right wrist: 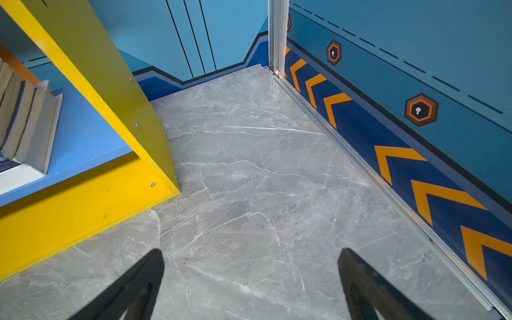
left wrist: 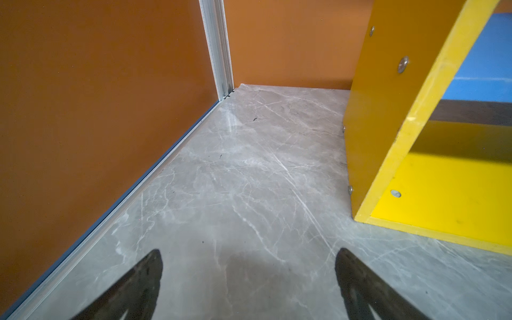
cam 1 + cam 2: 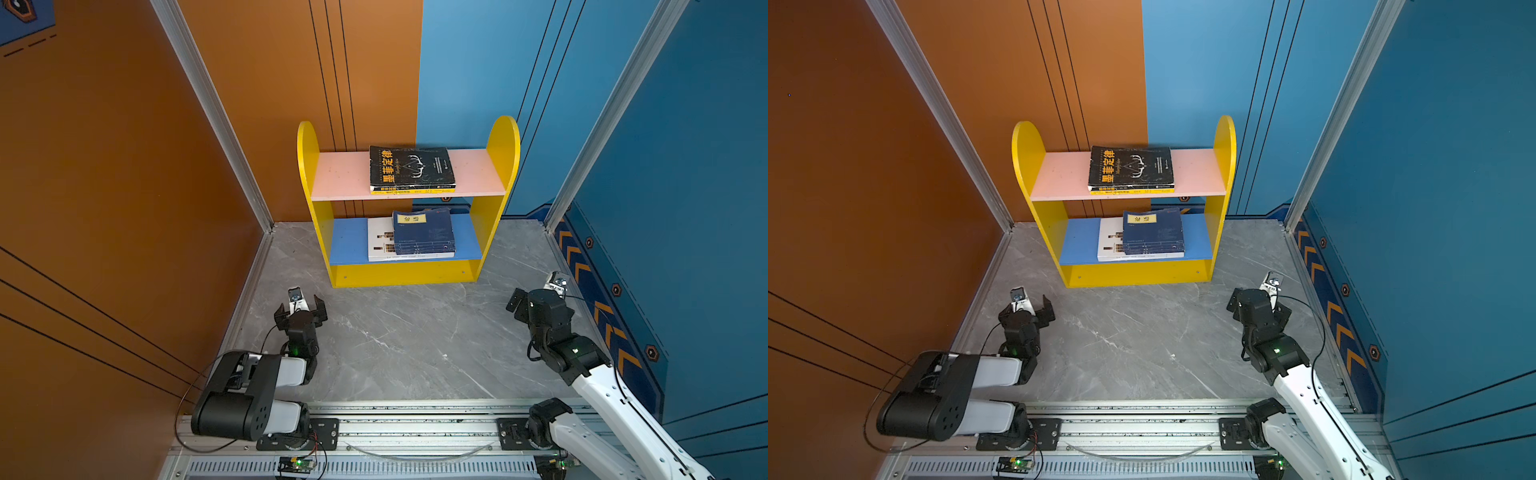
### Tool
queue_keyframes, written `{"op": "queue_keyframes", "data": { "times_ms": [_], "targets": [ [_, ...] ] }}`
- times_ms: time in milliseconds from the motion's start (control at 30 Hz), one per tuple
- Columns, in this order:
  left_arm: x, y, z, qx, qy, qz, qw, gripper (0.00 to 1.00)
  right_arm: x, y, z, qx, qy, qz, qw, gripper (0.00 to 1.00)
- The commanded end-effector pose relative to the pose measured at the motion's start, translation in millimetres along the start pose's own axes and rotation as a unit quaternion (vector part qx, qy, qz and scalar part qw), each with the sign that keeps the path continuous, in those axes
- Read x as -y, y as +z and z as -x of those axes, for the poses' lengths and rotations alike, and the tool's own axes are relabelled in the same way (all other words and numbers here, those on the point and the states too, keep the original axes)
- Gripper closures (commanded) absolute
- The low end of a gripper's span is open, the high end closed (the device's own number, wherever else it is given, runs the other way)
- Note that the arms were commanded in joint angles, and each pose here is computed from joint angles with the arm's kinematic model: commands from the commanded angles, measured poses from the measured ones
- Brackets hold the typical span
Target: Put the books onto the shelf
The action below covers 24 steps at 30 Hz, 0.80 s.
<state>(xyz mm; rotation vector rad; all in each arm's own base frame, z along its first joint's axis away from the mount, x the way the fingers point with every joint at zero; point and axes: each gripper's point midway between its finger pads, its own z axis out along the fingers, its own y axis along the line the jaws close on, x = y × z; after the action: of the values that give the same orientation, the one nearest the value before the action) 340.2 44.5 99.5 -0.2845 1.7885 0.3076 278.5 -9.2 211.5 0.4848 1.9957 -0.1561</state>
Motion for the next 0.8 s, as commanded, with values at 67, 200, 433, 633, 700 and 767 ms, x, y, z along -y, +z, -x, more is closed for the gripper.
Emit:
{"op": "queue_keyframes", "data": {
  "times_ms": [67,200,433,633,700,767],
  "targets": [
    [23.3,11.1,12.1,0.041,0.015,-0.049,0.998,0.02,12.7,7.2,-7.3,-0.007,-0.006,-0.033,0.999,0.0],
    [22.5,16.4,8.9,0.019,0.017,-0.039,0.999,0.02,19.8,15.1,-10.7,-0.017,-0.012,-0.053,0.998,0.0],
    [29.2,41.1,4.7,-0.043,0.024,-0.048,0.998,0.02,25.9,40.0,-14.1,-0.017,-0.018,-0.082,0.996,0.0],
    [29.1,41.0,4.9,-0.039,0.025,-0.048,0.998,0.02,18.2,72.5,-11.5,0.029,-0.06,-0.079,0.995,0.0],
    [29.0,41.0,4.7,-0.04,0.025,-0.048,0.998,0.02,8.2,85.0,-10.2,0.042,-0.072,-0.053,0.995,0.0],
    [29.4,40.9,4.6,-0.04,0.025,-0.048,0.998,0.02,-0.5,97.5,-14.1,0.043,-0.083,-0.026,0.995,0.0]
  ]
}}
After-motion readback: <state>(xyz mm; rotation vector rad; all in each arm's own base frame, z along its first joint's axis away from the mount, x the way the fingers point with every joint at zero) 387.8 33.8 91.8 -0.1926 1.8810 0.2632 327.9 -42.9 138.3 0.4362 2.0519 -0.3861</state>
